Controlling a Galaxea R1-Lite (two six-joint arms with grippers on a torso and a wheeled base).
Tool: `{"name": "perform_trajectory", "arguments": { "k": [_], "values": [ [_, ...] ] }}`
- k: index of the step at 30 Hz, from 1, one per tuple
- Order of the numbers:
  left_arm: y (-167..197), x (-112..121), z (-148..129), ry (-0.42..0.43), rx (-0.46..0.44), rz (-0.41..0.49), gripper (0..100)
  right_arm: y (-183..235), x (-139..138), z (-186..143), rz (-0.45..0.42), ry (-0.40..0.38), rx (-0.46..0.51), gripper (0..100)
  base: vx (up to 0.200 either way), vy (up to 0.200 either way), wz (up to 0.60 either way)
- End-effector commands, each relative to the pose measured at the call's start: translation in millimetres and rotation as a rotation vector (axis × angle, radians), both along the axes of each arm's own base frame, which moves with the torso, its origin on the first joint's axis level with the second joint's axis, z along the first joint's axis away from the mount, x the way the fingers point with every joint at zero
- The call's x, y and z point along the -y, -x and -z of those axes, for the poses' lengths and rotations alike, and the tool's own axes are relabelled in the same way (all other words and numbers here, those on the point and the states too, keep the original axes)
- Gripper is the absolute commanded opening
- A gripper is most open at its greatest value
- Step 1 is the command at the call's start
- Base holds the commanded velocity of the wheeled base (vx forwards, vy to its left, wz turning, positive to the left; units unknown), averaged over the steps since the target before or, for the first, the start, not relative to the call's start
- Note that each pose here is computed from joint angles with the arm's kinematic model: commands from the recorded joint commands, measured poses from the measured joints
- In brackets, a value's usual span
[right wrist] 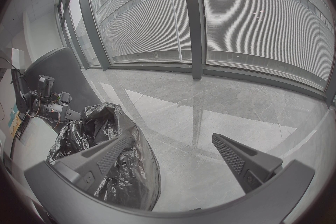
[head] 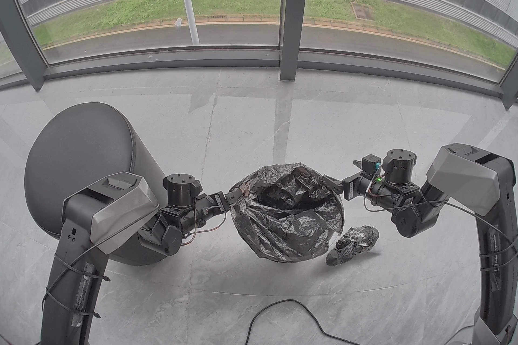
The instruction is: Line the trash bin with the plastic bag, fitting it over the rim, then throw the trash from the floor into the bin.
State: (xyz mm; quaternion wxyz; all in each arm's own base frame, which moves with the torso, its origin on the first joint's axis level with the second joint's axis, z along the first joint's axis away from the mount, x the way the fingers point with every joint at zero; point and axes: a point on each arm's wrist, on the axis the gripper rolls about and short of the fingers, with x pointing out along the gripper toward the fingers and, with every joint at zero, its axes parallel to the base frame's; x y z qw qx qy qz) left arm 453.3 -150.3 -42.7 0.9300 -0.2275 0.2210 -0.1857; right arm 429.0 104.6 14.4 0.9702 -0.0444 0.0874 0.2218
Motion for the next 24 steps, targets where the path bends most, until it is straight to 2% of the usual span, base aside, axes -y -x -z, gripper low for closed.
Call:
{"name": "perform_trajectory", "arguments": {
  "k": [1, 4, 6, 9, 13, 19, 24],
  "values": [
    [-0.4, 1.7, -20.4, 0.068, 0.078, 0.043, 100, 4.5, -1.8, -7.3, -0.007, 0.000, 0.007, 100, 0.000, 0.000, 0.00],
    [6.0, 3.2, -34.3, 0.120, 0.104, 0.096, 100, 7.1, -1.2, -9.1, -0.007, 0.001, 0.004, 100, 0.000, 0.000, 0.00],
    [14.7, 2.1, -39.5, 0.133, 0.082, 0.134, 100, 9.1, -0.7, -9.5, -0.007, 0.002, 0.000, 100, 0.000, 0.000, 0.00],
    [29.1, -2.0, -33.2, 0.128, 0.030, 0.163, 100, 11.8, -0.1, -13.4, -0.007, 0.001, 0.002, 100, 0.000, 0.000, 0.00],
    [32.6, -10.0, -25.4, 0.121, 0.054, 0.131, 100, 17.0, 1.2, -19.1, -0.007, 0.001, 0.002, 100, 0.000, 0.000, 0.00],
    [19.9, -28.4, -21.2, 0.105, 0.093, -0.001, 100, 28.4, 3.2, -28.3, -0.009, 0.003, -0.002, 100, 0.000, 0.000, 0.00],
    [20.2, -29.8, -15.2, 0.102, 0.077, 0.000, 100, 31.7, 3.4, -29.5, -0.010, 0.002, -0.007, 100, 0.000, 0.000, 0.00]
  ]
}}
